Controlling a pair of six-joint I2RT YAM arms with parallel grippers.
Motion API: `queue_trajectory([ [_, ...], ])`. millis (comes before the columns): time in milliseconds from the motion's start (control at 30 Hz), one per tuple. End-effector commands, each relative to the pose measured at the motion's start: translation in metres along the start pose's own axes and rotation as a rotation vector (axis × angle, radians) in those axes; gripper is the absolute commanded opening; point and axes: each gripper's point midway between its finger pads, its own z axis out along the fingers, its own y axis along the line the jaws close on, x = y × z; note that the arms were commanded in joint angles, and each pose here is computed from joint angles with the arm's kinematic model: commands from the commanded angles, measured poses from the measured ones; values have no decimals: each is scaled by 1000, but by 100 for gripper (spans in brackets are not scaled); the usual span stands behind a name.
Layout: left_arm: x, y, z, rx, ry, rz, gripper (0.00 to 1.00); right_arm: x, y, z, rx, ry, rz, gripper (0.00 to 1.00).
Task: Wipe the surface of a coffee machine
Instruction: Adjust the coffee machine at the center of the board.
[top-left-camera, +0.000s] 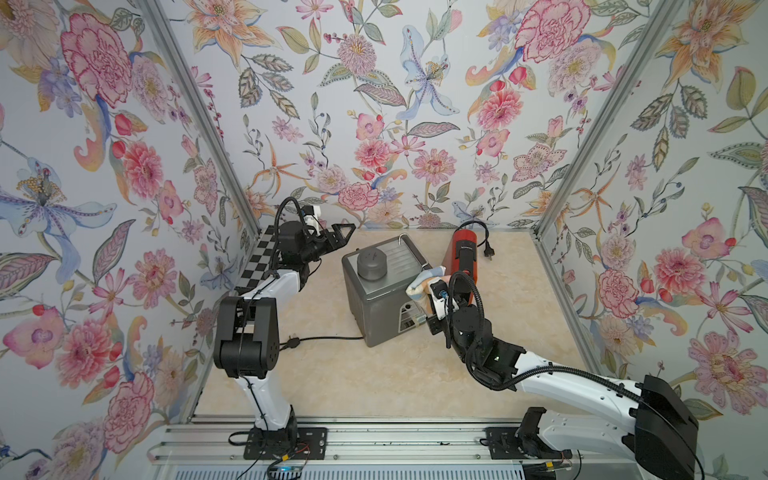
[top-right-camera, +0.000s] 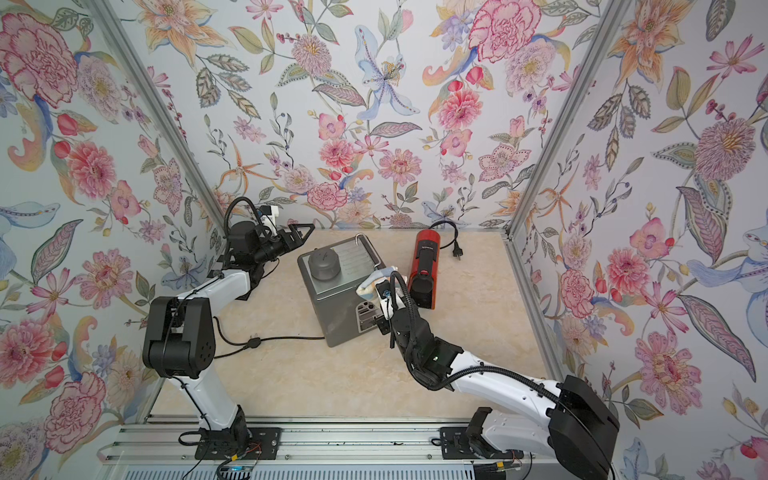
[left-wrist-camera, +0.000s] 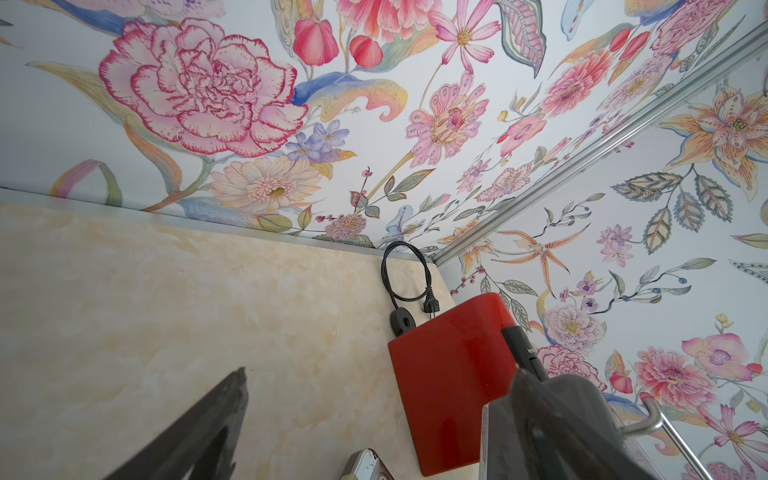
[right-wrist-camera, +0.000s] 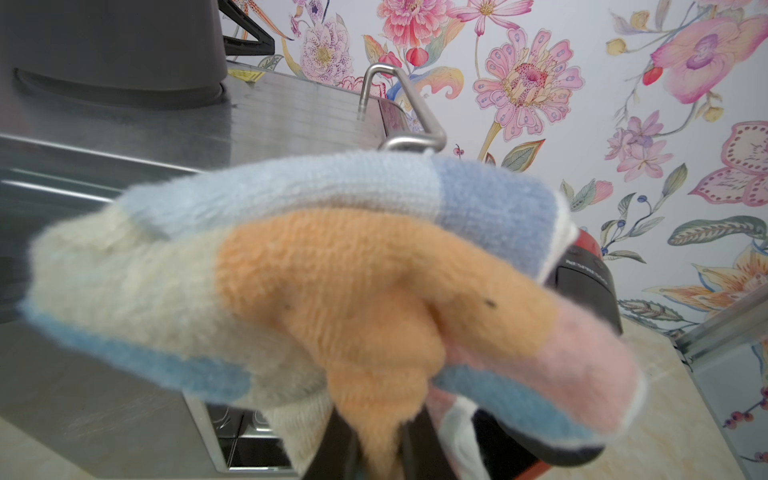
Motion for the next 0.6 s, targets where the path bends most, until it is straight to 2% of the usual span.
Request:
queue_trajectory([
  [0,7,-13,15,46,34,40,99,-3,-9,6,48,21,43,0],
  [267,32,-23,33,67,80,36,99,1,-11,14,51,39,64,0],
  [567,49,-36,16,73,83,31,99,1,-8,35,20,55,53,0],
])
